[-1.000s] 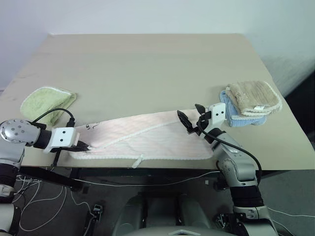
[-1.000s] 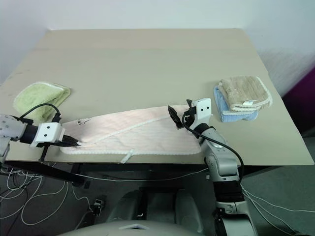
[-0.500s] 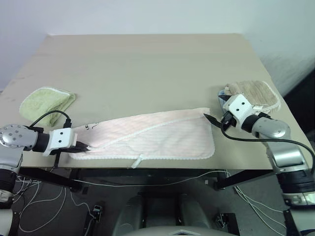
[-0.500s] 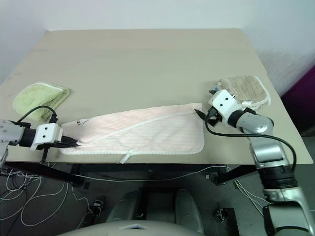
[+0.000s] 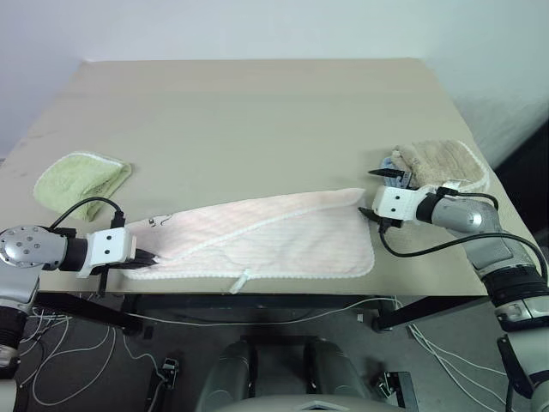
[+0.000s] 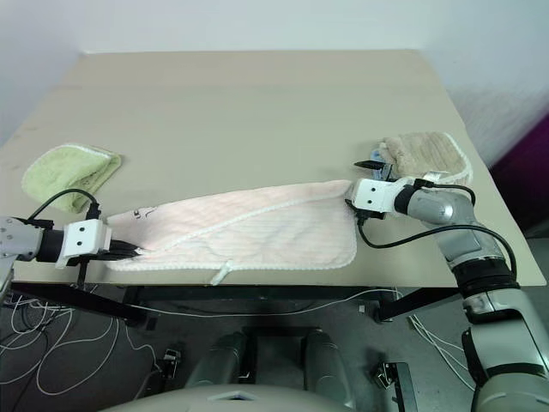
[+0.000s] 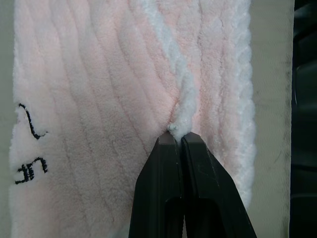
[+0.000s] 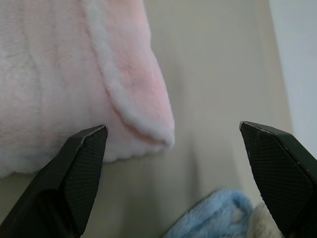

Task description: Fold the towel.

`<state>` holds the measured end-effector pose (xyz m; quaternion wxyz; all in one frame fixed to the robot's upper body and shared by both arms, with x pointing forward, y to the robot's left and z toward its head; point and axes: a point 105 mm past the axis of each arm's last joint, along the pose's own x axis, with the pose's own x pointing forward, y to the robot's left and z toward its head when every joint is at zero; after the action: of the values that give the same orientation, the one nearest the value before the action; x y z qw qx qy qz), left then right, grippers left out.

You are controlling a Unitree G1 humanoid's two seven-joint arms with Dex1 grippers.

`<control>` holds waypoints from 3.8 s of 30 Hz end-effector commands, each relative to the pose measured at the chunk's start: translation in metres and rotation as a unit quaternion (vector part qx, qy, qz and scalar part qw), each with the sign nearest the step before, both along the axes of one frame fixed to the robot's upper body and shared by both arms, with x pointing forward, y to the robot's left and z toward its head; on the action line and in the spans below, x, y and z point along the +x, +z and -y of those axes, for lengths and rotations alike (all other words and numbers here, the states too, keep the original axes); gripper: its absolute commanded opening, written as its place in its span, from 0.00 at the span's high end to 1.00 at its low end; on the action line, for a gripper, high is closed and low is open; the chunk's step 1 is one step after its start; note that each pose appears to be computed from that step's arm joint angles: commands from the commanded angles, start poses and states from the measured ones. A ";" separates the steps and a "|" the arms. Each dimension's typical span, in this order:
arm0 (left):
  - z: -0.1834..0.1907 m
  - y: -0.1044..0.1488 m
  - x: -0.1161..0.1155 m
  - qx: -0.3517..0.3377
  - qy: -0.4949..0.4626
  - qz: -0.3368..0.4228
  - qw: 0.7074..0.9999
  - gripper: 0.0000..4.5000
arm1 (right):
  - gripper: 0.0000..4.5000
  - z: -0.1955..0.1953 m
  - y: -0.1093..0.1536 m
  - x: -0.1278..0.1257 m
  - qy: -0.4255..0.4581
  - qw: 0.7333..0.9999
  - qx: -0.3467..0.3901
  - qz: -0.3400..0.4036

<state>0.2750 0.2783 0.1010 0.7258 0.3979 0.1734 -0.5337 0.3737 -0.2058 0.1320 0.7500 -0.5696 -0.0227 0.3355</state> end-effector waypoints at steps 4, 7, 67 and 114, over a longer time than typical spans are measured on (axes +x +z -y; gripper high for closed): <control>0.003 0.007 0.001 -0.010 -0.003 0.016 1.000 0.99 | 0.00 -0.015 0.014 0.003 0.032 0.997 -0.013 0.062; 0.004 0.005 0.000 -0.008 -0.006 0.014 1.000 0.99 | 0.00 -0.019 0.008 0.001 0.043 0.997 -0.021 0.063; -0.041 0.223 0.086 -0.369 0.256 0.343 0.825 1.00 | 0.99 0.016 0.206 0.018 0.015 0.977 0.102 0.186; -0.053 0.064 0.067 -0.171 0.294 0.135 0.931 1.00 | 0.99 0.006 0.048 -0.002 0.007 0.975 0.112 -0.190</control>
<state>0.3398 0.3222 0.1600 0.9224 0.2477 0.0915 -0.2818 0.3649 -0.2014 0.1700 0.7916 -0.3869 0.0888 0.4645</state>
